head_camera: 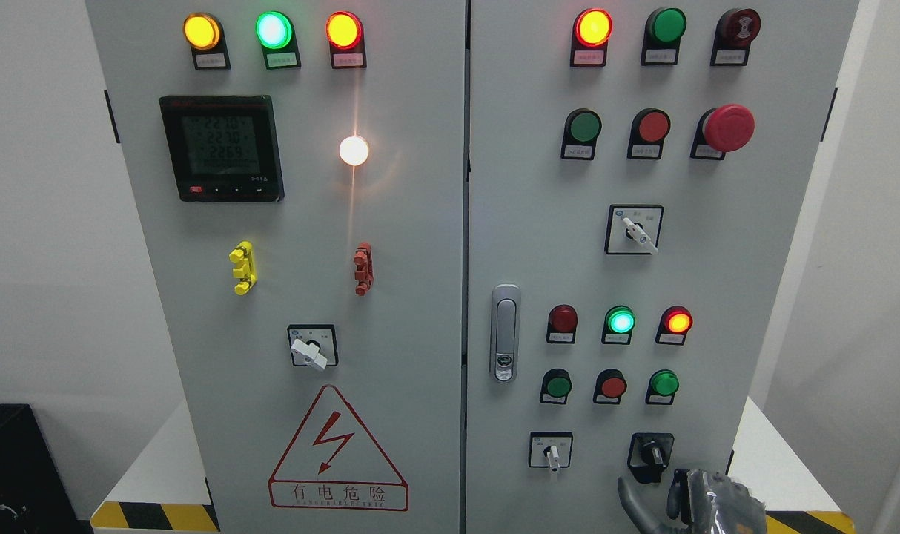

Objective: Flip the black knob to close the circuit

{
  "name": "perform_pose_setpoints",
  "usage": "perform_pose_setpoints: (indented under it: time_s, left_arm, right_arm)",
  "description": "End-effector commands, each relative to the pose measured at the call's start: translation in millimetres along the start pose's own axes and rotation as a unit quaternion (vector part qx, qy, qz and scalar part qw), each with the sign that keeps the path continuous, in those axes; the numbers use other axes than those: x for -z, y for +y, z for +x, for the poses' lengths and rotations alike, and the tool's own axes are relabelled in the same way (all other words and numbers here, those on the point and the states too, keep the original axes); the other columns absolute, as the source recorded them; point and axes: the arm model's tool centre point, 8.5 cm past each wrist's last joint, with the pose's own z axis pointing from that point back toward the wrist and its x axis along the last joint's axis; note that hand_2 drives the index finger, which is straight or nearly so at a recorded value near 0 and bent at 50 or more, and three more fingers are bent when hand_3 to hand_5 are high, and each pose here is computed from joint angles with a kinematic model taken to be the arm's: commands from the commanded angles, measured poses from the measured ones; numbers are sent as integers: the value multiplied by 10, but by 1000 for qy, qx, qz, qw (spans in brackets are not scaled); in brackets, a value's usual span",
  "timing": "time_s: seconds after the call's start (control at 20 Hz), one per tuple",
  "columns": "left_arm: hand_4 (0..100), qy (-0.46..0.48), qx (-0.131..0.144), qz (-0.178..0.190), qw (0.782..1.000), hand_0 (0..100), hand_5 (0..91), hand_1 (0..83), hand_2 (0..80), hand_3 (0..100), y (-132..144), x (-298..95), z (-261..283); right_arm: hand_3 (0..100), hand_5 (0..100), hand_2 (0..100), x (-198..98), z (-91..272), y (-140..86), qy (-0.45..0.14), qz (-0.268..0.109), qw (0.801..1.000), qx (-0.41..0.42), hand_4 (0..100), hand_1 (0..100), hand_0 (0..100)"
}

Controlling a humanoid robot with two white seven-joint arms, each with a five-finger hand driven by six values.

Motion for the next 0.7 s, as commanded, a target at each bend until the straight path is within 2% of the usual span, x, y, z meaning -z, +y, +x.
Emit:
perform_pose_setpoints:
  time_s: [0.0, 0.2, 0.4, 0.65]
  left_arm:
    - [0, -3, -2, -2, 1000, 120, 0, 556, 0, 0, -16, 0, -47]
    - [0, -3, -2, -2, 1000, 120, 0, 556, 0, 0, -16, 0, -47]
    - [0, -3, -2, -2, 1000, 120, 0, 556, 0, 0, -16, 0, -47]
    - [0, -4, -2, -2, 1000, 120, 0, 556, 0, 0, -16, 1, -37]
  right_arm:
    - [1000, 947, 850, -165, 40, -58, -4, -3, 999, 36, 926, 61, 0]
    - [1000, 945, 829, -321, 15, -122, -2, -6, 998, 65, 918, 68, 0]
    - [1000, 939, 808, -482, 118, -113, -5, 4, 991, 137, 907, 78, 0]
    - [993, 897, 747, -669, 171, -71, 6, 5, 968, 251, 866, 101, 0]
